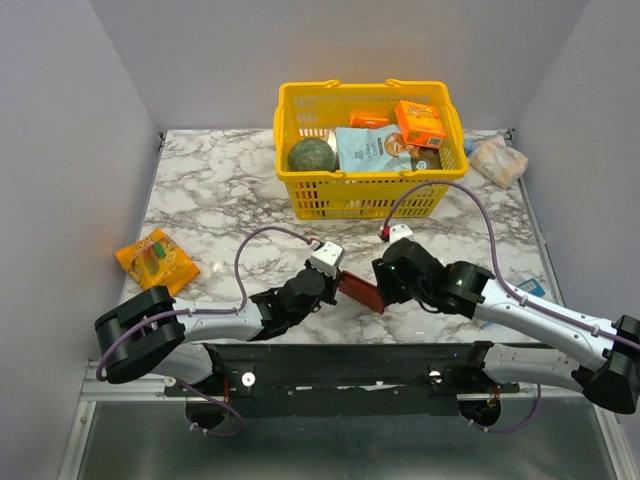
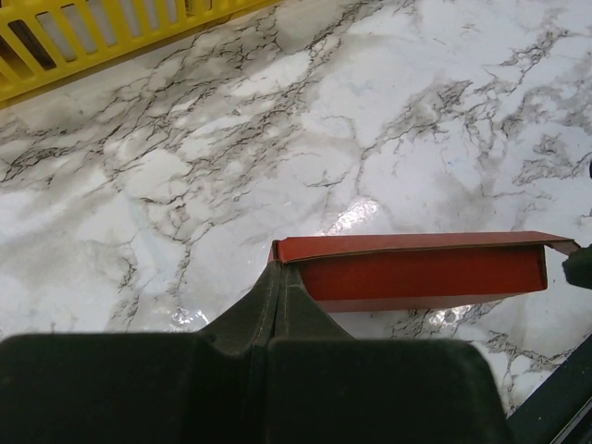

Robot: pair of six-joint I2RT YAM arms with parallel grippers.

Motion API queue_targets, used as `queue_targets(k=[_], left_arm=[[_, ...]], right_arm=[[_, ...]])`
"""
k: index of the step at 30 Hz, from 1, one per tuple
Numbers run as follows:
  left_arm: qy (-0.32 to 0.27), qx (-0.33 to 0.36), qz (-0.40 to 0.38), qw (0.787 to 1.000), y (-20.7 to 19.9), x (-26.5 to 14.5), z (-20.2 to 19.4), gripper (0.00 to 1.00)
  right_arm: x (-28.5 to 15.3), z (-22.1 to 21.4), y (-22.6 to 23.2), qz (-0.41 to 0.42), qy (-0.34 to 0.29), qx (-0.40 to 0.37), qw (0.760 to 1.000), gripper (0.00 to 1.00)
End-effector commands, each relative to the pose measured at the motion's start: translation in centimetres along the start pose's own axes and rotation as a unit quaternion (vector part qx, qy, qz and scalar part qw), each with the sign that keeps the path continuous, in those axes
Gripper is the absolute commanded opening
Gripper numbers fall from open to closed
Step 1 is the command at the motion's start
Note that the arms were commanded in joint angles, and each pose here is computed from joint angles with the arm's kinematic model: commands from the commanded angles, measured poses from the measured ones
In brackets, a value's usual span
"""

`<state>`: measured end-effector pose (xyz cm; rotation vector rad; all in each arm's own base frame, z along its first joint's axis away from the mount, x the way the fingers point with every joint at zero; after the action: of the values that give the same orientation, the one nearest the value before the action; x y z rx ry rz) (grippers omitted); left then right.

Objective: Fold the paper box

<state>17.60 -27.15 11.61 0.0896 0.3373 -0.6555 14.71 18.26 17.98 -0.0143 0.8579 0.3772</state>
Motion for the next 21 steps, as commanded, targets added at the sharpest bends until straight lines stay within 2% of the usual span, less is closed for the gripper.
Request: queue_targets(k=[1, 3, 6, 21], left_arm=[[0.154, 0.058, 0.020, 0.986, 1.4, -1.5, -6.7, 0.00], [0.157, 0.059, 0.020, 0.986, 1.3, -1.4, -6.6, 0.00], [0.161, 0.061, 0.024, 0.985, 1.3, -1.3, -6.5, 0.00], [0.169, 0.062, 0.025, 0.983, 1.2, -1.2, -6.5, 0.00]], right_arm=[[-1.2, -1.0, -1.0, -0.043, 0.033, 0.044, 0.998, 0.52], [-1.3, -1.6, -1.5, -0.053, 0.049, 0.041, 0.997, 0.44], [-1.1, -2.4, -1.6, -0.045, 0.056, 0.035, 0.997, 0.38], [0.5, -2.1, -1.6, -0.063, 0.046, 0.021, 0.997, 0.31]])
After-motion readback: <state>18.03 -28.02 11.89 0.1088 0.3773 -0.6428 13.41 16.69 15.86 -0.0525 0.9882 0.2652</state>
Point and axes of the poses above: each gripper's point midway between its finger pads, its own x axis out along the fingers, its own y axis along the line the jaws close on, z = x × y, the point moved 6 cm from there along -x, back along the fingers, and after that the axes turned 8 degrees about x, right-handed, at the moved point
